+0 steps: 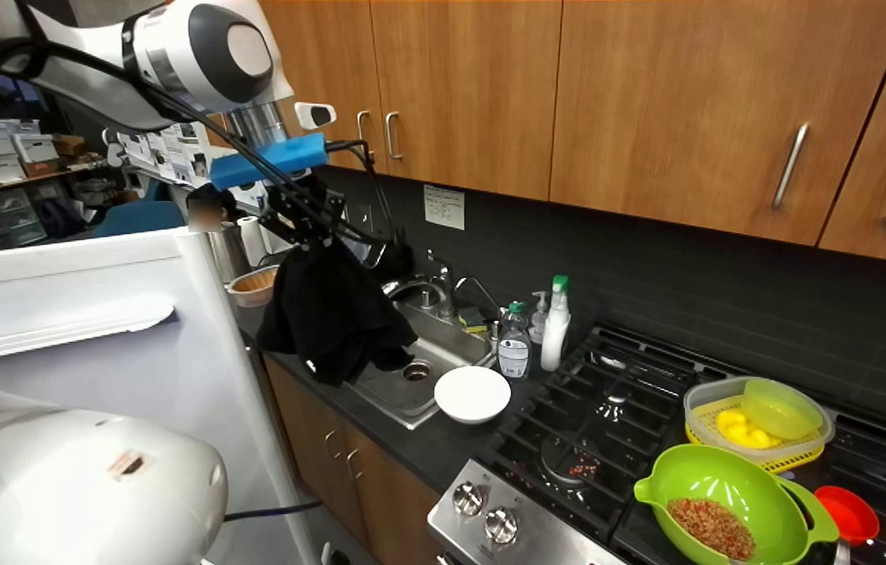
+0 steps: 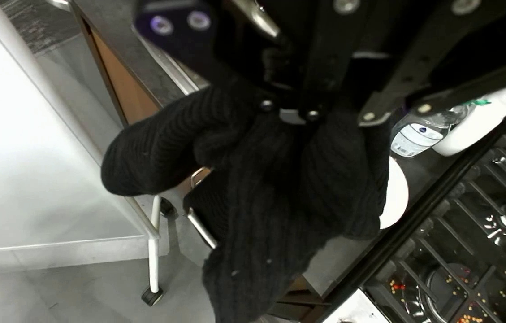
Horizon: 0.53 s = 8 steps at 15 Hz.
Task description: Put the cloth on the white stand
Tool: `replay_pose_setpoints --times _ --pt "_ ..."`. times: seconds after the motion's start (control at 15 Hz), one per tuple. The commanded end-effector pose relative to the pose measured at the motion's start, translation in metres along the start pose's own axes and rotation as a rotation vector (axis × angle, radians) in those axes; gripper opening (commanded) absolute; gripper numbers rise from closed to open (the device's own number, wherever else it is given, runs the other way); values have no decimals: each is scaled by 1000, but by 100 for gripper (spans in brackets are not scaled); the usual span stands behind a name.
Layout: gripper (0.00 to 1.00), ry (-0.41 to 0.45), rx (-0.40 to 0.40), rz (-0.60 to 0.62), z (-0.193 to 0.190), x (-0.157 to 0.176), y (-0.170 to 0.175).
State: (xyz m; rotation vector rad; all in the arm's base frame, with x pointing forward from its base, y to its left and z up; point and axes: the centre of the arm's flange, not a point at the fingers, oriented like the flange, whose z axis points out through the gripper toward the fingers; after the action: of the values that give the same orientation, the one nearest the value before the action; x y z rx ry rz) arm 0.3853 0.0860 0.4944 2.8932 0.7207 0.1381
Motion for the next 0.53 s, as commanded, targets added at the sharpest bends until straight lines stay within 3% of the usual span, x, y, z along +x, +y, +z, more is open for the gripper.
replay_pose_setpoints --times 0.0,0.13,0.2,0.47 --pt "10 -3 1 -3 2 -1 0" --pt "10 -6 4 -7 3 -2 0" --pt "2 -6 5 -7 4 -2 1" --pt "2 34 35 -107 -35 8 -20"
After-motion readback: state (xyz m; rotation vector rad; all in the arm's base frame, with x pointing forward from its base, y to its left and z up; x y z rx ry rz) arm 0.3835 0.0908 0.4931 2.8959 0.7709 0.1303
